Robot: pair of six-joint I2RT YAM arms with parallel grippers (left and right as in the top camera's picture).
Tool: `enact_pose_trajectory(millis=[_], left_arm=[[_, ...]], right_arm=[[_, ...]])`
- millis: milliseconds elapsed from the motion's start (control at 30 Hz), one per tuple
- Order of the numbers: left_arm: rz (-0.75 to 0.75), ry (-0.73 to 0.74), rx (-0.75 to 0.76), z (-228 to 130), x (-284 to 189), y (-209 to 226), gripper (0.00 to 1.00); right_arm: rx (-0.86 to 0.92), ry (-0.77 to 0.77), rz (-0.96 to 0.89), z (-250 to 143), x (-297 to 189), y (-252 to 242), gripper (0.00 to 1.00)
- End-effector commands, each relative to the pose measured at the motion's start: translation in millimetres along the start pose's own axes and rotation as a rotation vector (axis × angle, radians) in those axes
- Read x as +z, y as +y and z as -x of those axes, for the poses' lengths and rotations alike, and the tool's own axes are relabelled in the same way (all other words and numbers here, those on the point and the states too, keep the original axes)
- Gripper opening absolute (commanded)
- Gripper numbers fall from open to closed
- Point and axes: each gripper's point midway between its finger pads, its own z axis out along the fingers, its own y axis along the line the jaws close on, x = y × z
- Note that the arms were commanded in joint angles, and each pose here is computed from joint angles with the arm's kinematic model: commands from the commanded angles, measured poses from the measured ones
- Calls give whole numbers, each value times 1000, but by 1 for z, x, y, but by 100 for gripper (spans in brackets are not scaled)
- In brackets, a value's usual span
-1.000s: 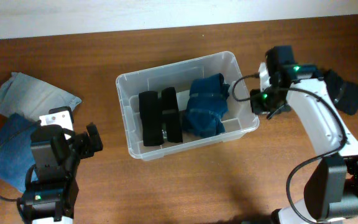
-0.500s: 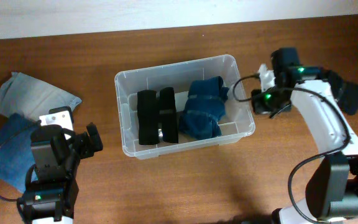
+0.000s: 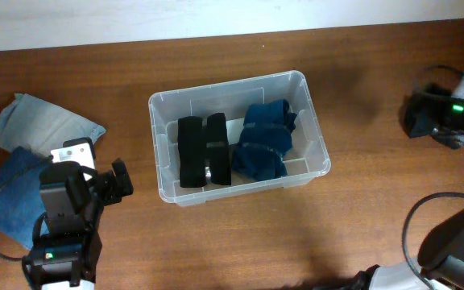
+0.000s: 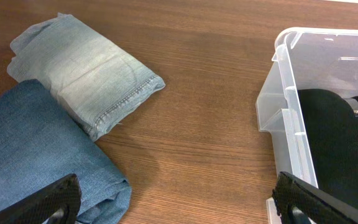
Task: Pack container
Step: 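Move the right gripper to the remaining black garment at right edge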
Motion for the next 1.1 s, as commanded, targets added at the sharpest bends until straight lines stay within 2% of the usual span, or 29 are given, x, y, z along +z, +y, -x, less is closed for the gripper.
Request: enact_pose_trajectory(millis=[0,233,367,700,900,1067], left_arm=[[-5,-26,-16,11,-4,0,99],[-6,-30,-16,11,-4,0,99],[-6,-34,-16,12,-4,0,99],[-6,-33,-16,12,-4,0,99],[-6,-33,-16,12,-4,0,99],[-6,-33,-16,12,-4,0,99]], right_arm=[[200,-12,123,-3,1,-30,98],[358,-65,78,-22,17,-105,98],[381,-105,143,-35,42,-113,98],[458,-125,162,-52,86,-131,98],[658,-87,116,-65,111,-151,98],[729,-112,126,-61,128,-161,98]])
